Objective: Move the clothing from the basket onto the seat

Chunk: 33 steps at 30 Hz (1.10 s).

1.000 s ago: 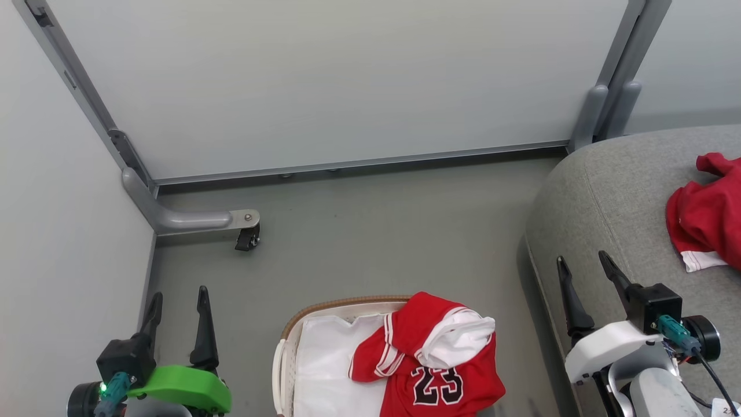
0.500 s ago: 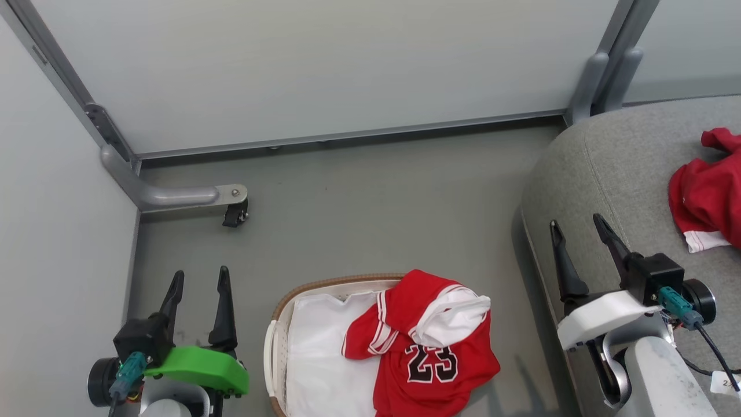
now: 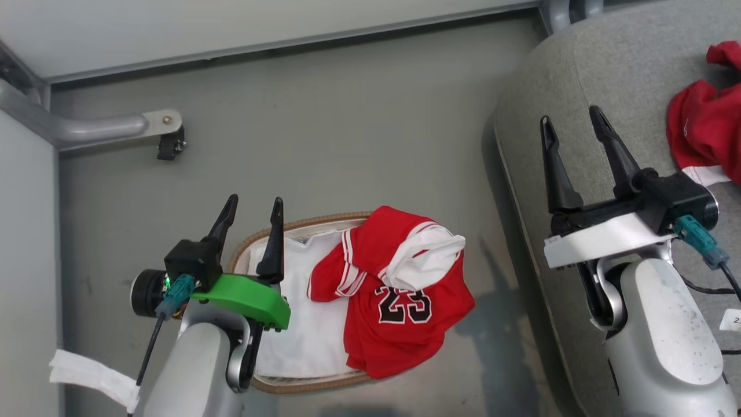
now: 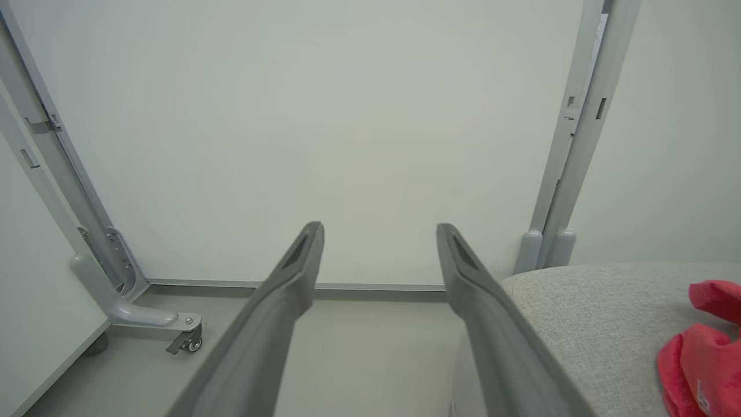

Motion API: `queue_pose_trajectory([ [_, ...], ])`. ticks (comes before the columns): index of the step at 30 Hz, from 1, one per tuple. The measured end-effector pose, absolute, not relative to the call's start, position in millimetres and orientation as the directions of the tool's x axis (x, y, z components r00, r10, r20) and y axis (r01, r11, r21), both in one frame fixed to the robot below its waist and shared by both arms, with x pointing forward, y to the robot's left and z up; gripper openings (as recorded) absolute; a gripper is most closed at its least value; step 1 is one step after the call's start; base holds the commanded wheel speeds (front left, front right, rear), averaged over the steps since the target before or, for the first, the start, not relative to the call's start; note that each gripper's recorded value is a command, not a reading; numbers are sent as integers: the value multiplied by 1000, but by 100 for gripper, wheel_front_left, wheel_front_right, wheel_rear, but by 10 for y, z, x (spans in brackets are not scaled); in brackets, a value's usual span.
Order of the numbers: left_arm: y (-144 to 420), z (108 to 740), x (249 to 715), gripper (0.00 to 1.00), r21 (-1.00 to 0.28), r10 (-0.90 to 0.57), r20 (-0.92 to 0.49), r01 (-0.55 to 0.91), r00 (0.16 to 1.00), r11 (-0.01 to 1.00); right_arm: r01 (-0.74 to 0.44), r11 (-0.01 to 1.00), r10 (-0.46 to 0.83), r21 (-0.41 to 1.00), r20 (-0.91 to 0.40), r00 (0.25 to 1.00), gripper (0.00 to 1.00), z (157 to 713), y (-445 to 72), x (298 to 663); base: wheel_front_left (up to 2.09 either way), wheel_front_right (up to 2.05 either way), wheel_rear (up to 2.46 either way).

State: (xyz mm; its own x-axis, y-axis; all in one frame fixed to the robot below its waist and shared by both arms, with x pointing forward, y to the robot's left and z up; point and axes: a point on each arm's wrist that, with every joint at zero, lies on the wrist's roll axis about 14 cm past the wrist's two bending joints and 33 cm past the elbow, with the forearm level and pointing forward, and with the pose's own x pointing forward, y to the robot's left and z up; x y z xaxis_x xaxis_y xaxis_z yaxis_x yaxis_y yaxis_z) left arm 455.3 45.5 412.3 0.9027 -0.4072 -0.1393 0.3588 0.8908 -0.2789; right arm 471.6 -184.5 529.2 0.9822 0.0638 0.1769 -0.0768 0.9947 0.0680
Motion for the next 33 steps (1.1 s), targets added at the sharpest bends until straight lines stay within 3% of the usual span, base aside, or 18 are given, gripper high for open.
queue_pose_trajectory([
  [11, -235, 3473, 4770, 100, -365, -587, -231, 490, 776, 791, -43, 996, 29, 83, 159, 987, 100, 5065, -2030, 4996, 0, 0, 0],
  [20, -644, 2961, 4723, 100, -446, -686, -287, 540, 669, 714, 13, 998, -19, 62, 84, 996, 100, 4721, -2250, 5023, 0, 0, 0],
  [33, -1144, 2390, 4192, 100, -556, -817, -361, 599, 450, 575, 61, 998, -61, 22, 4, 998, 100, 4377, -2448, 5028, 0, 0, 0],
])
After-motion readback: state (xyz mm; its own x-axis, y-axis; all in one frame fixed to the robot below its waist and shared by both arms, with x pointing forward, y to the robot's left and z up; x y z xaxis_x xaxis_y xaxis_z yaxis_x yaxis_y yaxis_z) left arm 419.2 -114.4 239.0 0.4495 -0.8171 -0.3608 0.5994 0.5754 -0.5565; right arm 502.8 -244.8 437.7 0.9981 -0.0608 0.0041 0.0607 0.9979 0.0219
